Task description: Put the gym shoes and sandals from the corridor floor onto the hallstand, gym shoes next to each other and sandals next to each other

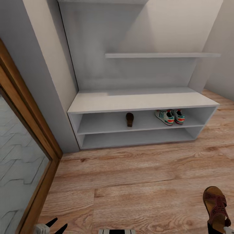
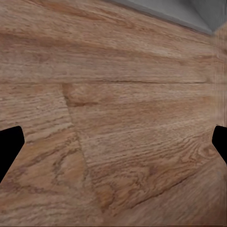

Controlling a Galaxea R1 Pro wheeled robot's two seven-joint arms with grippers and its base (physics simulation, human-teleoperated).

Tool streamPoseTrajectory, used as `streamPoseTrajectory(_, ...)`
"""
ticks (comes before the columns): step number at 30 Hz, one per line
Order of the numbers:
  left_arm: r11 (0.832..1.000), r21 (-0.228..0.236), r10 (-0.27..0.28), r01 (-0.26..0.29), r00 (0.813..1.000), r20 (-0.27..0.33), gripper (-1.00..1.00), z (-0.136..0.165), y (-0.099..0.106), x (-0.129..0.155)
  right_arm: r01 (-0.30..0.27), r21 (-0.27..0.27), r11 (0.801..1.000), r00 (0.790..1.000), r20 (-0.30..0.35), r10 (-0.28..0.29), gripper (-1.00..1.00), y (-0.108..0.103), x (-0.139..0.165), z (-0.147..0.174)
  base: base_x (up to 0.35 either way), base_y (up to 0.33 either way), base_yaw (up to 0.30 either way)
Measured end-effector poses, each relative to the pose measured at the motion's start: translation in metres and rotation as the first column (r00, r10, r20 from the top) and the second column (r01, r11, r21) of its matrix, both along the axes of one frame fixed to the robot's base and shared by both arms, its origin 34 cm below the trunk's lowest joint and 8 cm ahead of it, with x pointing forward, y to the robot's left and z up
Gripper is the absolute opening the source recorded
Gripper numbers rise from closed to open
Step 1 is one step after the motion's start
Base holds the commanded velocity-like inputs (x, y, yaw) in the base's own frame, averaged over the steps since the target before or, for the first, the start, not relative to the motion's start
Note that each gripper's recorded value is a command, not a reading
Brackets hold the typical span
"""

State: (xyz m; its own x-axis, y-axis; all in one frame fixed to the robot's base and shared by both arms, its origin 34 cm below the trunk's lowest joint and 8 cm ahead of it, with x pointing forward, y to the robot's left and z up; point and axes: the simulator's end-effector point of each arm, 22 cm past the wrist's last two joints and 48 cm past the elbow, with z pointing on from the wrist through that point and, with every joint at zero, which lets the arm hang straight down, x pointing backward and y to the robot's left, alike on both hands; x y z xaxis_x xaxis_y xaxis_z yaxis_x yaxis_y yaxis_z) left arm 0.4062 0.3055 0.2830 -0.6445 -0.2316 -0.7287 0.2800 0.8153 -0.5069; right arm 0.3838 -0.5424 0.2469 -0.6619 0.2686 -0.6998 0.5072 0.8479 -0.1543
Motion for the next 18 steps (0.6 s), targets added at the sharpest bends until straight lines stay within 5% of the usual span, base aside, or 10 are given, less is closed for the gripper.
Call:
streamPoseTrajectory(4,1.0,-0.008,-0.022,0.022,1.0,-0.011,1.0,-0.003,-0.011,-0.005,-0.052,0.051,0.997,0.999,-0.007,0.052,-1.0,0.043,0.008,-0.015,0.0,0.0,0.0)
streamPoseTrajectory(7,1.0,-0.011,-0.025,0.024,1.0,-0.013,1.0,-0.004,-0.011,-0.008,-0.152,0.081,0.985,0.988,-0.007,0.153,-1.0,0.088,0.028,-0.023,0.0,0.0,0.0)
streamPoseTrajectory(9,1.0,-0.01,-0.027,0.027,1.0,-0.015,1.0,-0.004,-0.011,-0.011,-0.283,0.116,0.952,0.959,-0.003,0.285,-1.0,0.145,0.05,-0.028,0.0,0.0,0.0)
streamPoseTrajectory(12,1.0,-0.011,-0.029,0.029,0.999,-0.018,1.0,-0.005,-0.012,-0.014,-0.359,0.156,0.92,0.931,-0.005,0.364,-1.0,0.194,0.068,-0.032,0.0,0.0,0.0)
streamPoseTrajectory(18,0.999,-0.012,-0.031,0.031,0.999,-0.02,1.0,-0.005,-0.012,-0.016,-0.358,0.235,0.904,0.925,-0.041,0.377,-1.0,0.274,0.122,-0.027,0.0,0.0,0.0)
